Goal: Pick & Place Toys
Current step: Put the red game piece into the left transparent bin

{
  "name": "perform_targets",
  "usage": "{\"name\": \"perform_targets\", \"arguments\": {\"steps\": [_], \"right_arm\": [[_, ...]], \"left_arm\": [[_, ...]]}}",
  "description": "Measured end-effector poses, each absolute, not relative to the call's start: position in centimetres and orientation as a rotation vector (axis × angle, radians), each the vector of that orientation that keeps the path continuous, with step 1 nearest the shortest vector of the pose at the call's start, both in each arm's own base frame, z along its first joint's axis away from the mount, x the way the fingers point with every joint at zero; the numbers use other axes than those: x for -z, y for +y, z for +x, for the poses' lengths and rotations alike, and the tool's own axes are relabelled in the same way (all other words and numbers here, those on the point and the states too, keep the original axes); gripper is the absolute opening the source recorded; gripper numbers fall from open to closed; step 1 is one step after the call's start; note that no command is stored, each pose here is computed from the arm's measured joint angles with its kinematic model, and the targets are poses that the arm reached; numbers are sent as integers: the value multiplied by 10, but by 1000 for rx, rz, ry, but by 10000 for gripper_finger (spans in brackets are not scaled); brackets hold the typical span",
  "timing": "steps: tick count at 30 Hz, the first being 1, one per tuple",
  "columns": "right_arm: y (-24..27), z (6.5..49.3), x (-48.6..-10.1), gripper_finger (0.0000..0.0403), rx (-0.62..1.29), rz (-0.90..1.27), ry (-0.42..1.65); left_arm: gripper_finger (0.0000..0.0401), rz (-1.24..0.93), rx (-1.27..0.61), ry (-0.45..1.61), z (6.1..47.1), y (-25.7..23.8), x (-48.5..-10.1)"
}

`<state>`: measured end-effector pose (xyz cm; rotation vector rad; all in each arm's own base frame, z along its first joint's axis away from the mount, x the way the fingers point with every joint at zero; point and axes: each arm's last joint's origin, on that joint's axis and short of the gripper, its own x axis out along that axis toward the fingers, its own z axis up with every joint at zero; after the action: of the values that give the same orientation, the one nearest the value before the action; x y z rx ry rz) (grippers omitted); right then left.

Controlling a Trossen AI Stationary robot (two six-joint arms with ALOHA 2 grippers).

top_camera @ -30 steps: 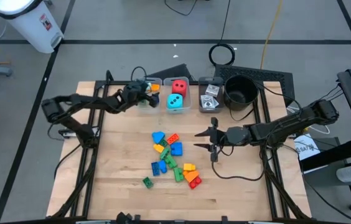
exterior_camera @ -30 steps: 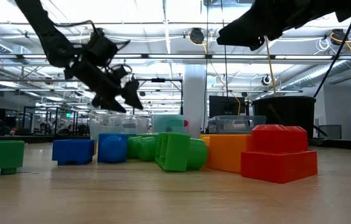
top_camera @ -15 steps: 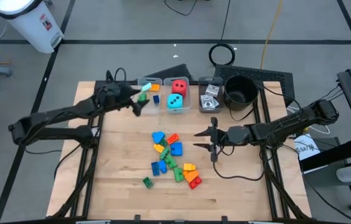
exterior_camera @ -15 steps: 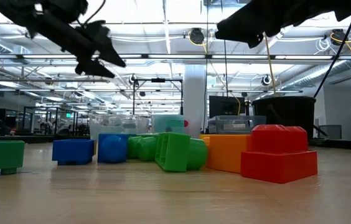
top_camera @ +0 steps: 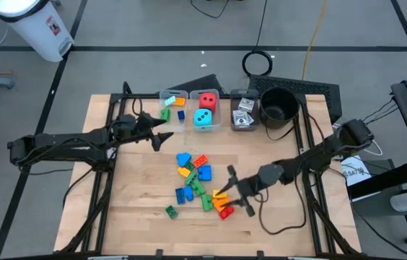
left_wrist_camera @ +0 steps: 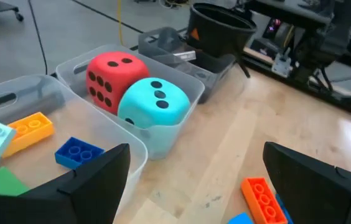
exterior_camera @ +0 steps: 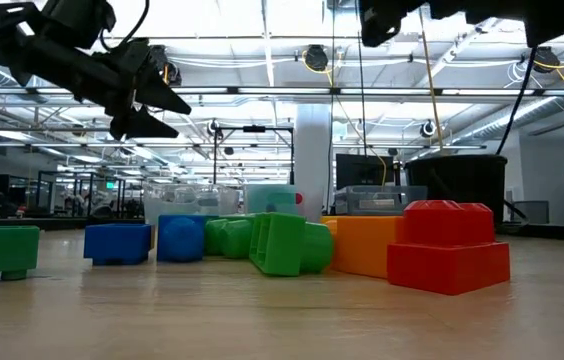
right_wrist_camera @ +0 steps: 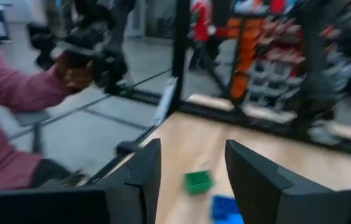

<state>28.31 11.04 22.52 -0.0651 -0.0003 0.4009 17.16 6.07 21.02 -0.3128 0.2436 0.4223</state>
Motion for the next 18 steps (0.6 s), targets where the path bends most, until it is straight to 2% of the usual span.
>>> {"name": "perform_targets", "arguments": {"steps": [5,8,15,18], "right_arm": [[131,293,-211,177,-488,-2,252],[146,291,-188,182,-487,25,445],[179,277,-146,163,-538,35,664],[177,279,-135,154,-475,50,710]], "left_arm": [[365,-327,-428,238,172,61,-210],[367,-327,-428,239,172,61,-210],[370,-328,-430,248,173,62,-208],[365,-325,-456,245,172,62,-208]]}}
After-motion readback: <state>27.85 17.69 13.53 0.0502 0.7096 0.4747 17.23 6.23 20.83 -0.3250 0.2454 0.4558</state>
